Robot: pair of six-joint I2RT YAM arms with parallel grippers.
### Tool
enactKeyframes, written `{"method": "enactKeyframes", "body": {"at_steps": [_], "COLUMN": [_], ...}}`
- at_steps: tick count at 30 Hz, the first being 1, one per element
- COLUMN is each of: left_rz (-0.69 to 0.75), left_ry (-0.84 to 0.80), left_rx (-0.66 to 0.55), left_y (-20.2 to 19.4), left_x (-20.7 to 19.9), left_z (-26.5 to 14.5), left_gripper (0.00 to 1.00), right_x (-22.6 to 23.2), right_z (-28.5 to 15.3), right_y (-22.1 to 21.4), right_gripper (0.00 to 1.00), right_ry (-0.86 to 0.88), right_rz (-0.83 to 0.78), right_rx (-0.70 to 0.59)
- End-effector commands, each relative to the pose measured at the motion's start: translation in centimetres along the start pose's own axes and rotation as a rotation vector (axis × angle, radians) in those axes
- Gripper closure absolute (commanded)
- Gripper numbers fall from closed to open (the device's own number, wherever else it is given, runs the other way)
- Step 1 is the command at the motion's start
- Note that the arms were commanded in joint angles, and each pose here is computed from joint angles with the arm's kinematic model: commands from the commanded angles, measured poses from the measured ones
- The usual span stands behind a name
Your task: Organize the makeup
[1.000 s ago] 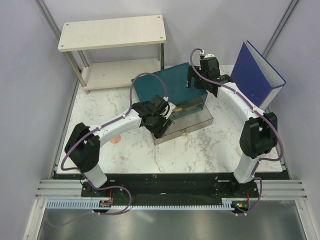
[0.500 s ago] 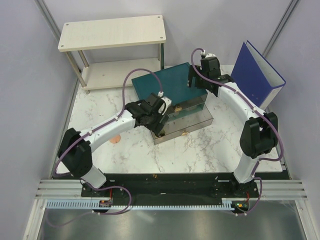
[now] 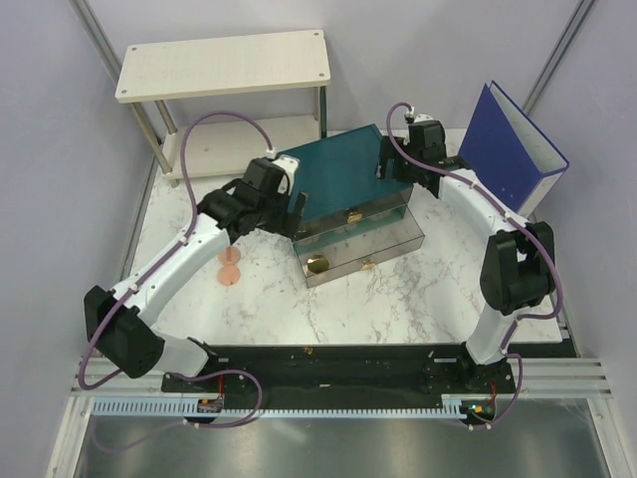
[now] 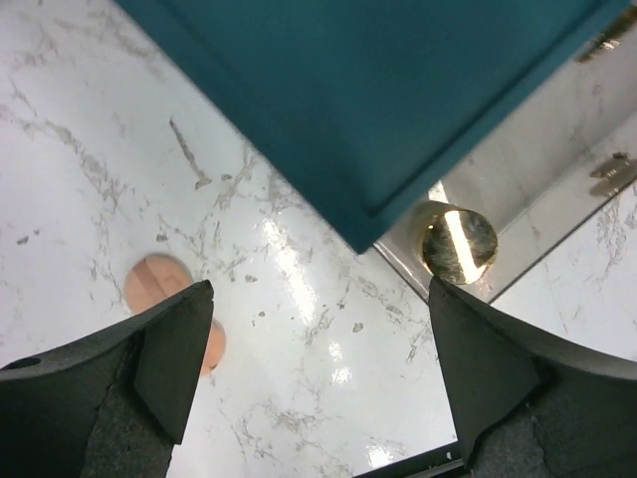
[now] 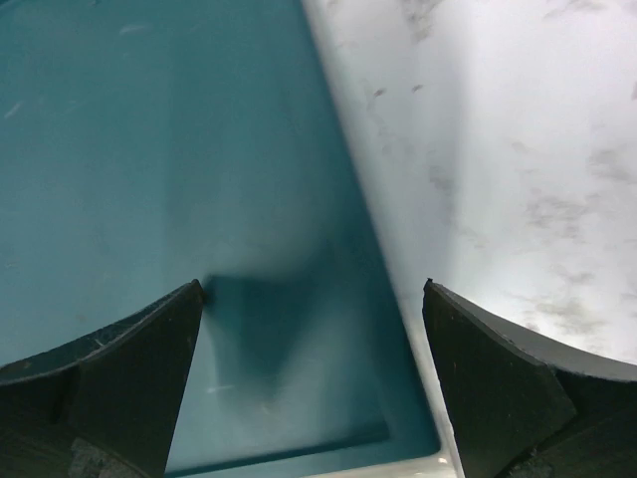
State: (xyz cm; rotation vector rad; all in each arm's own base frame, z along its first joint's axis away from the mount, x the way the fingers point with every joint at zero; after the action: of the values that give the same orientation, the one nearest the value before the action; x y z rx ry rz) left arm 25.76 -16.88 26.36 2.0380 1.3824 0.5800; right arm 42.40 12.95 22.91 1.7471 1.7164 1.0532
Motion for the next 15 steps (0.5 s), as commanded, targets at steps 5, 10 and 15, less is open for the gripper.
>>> {"method": "enactKeyframes", "body": {"at_steps": [5, 10, 15], "left_rz": [-0.333, -0.390, -0.478], "left_ry": [0.073, 0.120, 0.146], "left_rx": [0.105, 0.196, 0.261], "left_y": [-1.9, -3.8, -5.8], "left_x": [7.4, 9.6, 10.8], "left_z": [0.5, 1.3, 2.2], "left_gripper": [0.01, 0.01, 0.01], "right_x": [1.9, 2.2, 2.7], "right_z": [-0.2, -0.6, -1.6], "right_y": [-0.9, -1.5, -2.4], "right_gripper": [0.02, 0.02, 0.02], "right_ry": [0.212, 0.251, 0.285], "right_rz": [0.003, 0.006, 0.015], "right_rx": [-0.002, 0.018, 0.040]}}
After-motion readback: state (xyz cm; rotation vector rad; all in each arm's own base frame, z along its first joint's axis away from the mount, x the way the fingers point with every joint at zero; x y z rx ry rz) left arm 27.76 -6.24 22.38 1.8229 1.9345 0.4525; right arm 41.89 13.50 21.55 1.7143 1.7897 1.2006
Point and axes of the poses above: each gripper's point midway between its finger pads, its own z axis out along the fingers, its own x axis along the line the jaws close on, y = z × x, the point moved 8 cm from there along -z, back along the fingers, and after that the axes turned 3 degrees about -z, right-handed, at the moved point
